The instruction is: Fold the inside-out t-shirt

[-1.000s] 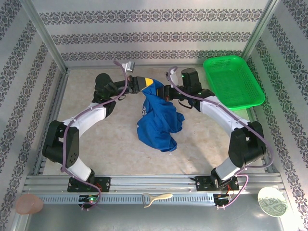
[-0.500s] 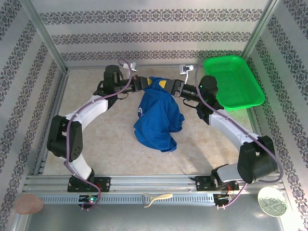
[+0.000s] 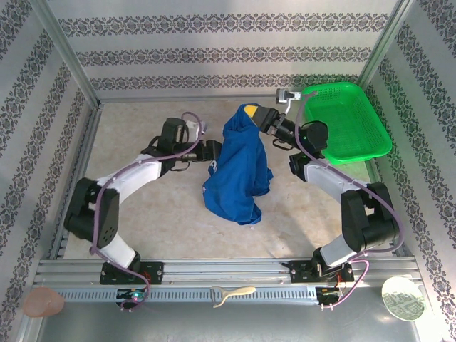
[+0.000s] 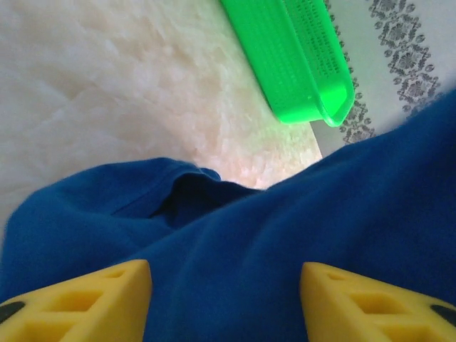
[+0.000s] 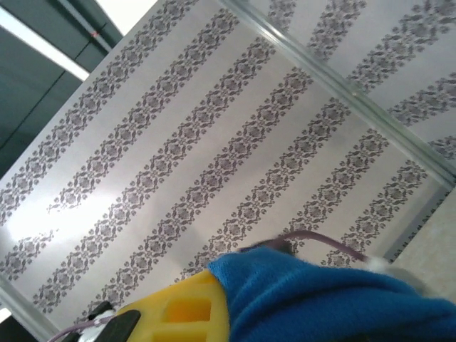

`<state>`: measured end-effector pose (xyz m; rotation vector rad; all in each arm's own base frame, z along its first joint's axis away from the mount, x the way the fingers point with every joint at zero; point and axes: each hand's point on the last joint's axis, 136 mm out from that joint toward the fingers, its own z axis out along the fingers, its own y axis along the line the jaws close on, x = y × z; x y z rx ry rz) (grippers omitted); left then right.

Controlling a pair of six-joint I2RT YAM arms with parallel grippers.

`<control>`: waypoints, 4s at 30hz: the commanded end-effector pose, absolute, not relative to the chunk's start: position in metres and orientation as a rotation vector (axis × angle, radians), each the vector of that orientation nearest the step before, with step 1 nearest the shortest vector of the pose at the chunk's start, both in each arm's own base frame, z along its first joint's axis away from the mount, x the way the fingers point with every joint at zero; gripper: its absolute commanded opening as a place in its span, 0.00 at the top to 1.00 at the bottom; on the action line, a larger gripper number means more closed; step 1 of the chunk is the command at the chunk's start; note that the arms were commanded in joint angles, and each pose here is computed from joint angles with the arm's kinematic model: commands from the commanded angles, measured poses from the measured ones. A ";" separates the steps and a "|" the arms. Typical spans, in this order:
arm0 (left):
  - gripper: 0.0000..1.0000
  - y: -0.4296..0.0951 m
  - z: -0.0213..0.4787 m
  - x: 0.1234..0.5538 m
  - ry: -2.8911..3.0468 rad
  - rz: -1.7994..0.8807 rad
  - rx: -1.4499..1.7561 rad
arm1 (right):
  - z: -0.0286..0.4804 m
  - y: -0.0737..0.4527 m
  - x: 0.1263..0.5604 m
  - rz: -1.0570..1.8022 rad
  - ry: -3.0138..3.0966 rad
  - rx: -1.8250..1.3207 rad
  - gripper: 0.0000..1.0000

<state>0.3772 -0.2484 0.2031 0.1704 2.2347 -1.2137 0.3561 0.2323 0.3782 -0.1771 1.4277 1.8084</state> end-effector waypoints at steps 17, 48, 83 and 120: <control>0.42 -0.300 0.326 0.371 1.919 -1.326 0.426 | 0.346 0.233 0.348 1.771 1.471 -0.175 1.00; 1.00 -0.302 0.386 0.377 1.856 -1.666 0.219 | 0.229 0.239 0.308 1.413 1.805 -0.192 0.23; 1.00 -0.300 0.395 0.365 1.859 -1.785 0.123 | 0.300 0.234 0.344 0.854 1.921 -0.259 0.40; 0.32 -0.267 0.338 0.336 1.929 -1.446 0.071 | 0.336 0.241 0.303 1.564 1.633 -0.430 1.00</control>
